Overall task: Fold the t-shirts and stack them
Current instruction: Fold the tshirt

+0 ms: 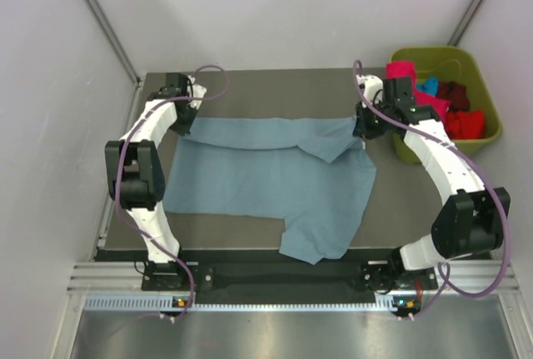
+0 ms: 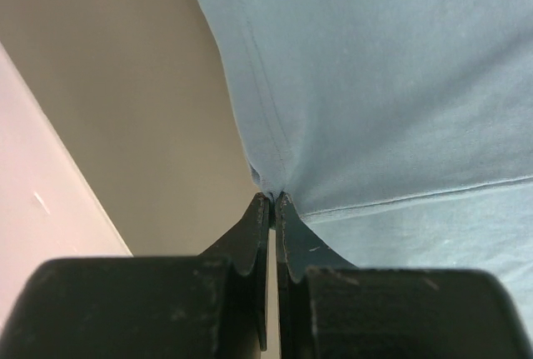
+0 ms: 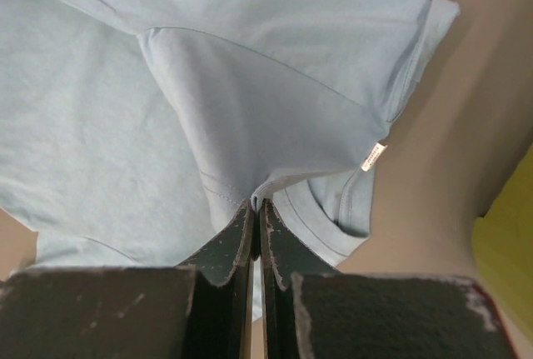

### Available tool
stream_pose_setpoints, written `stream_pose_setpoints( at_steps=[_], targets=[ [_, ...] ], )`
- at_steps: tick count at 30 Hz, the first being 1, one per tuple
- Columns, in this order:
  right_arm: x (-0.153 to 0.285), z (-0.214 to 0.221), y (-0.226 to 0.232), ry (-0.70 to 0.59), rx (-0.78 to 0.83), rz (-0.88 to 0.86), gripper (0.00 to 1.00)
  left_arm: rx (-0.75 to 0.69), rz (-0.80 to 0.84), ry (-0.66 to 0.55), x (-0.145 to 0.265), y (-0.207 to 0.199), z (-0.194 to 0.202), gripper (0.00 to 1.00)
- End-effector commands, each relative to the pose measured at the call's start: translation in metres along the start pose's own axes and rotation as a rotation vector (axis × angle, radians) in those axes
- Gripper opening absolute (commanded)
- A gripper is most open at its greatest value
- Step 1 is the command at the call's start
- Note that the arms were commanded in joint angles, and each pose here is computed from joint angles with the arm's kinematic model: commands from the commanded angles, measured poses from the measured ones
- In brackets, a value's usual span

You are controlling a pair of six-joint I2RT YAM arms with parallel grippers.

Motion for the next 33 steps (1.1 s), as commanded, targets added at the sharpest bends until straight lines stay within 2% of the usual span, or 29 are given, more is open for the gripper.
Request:
stream_pose_setpoints(
  at_steps=[1, 6, 7, 9, 17, 21, 24, 26, 27, 28, 30, 33],
  targets=[
    [0.0, -0.011, 0.001, -0.043, 0.022, -0.012, 0.0, 0.025, 0.01, 0.024, 0.0, -0.002, 0.01, 0.0],
    [-0.002, 0.006, 0.008, -0.012, 0.011, -0.04, 0.0, 0.039, 0.01, 0.075, -0.005, -0.005, 0.023, 0.0],
    [-0.003, 0.008, 0.01, -0.007, 0.009, -0.044, 0.0, 0.045, 0.011, 0.097, -0.005, -0.006, 0.028, 0.04],
    [-0.003, 0.013, 0.014, 0.004, 0.006, -0.055, 0.0, 0.06, 0.004, 0.108, -0.006, -0.005, 0.031, 0.05],
    [-0.005, 0.026, 0.025, 0.024, 0.001, -0.085, 0.0, 0.079, -0.046, 0.069, -0.001, 0.006, 0.019, 0.22],
    [-0.006, 0.025, 0.024, 0.023, 0.001, -0.085, 0.0, 0.123, -0.115, -0.016, 0.015, 0.02, 0.001, 0.29],
    [-0.007, 0.024, 0.024, 0.024, 0.002, -0.086, 0.0, 0.157, -0.104, -0.092, 0.033, 0.023, -0.021, 0.34],
    [-0.007, 0.023, 0.024, 0.021, 0.004, -0.086, 0.0, 0.157, 0.039, -0.154, 0.047, -0.001, -0.045, 0.34],
    [-0.008, 0.022, 0.024, 0.021, 0.004, -0.088, 0.0, 0.157, 0.098, -0.121, 0.051, -0.015, -0.042, 0.36],
    [-0.008, 0.022, 0.024, 0.023, 0.005, -0.086, 0.0, 0.136, 0.246, -0.155, 0.064, -0.047, -0.058, 0.35],
    [-0.01, 0.021, 0.023, 0.02, 0.008, -0.084, 0.0, 0.111, 0.318, -0.107, 0.069, -0.077, -0.054, 0.35],
    [-0.011, 0.019, 0.021, 0.013, 0.012, -0.074, 0.0, 0.078, 0.519, -0.112, 0.086, -0.132, -0.059, 0.36]
  ],
)
Point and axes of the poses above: each gripper's point midway between its finger pads, its own x axis back along the fingers, its own y axis along the line the jaws close on, z = x × y, the point moved 1 cm from there along x, back along the fingers, and after that the axes turned 8 degrees about x, right-handed, at the moved point
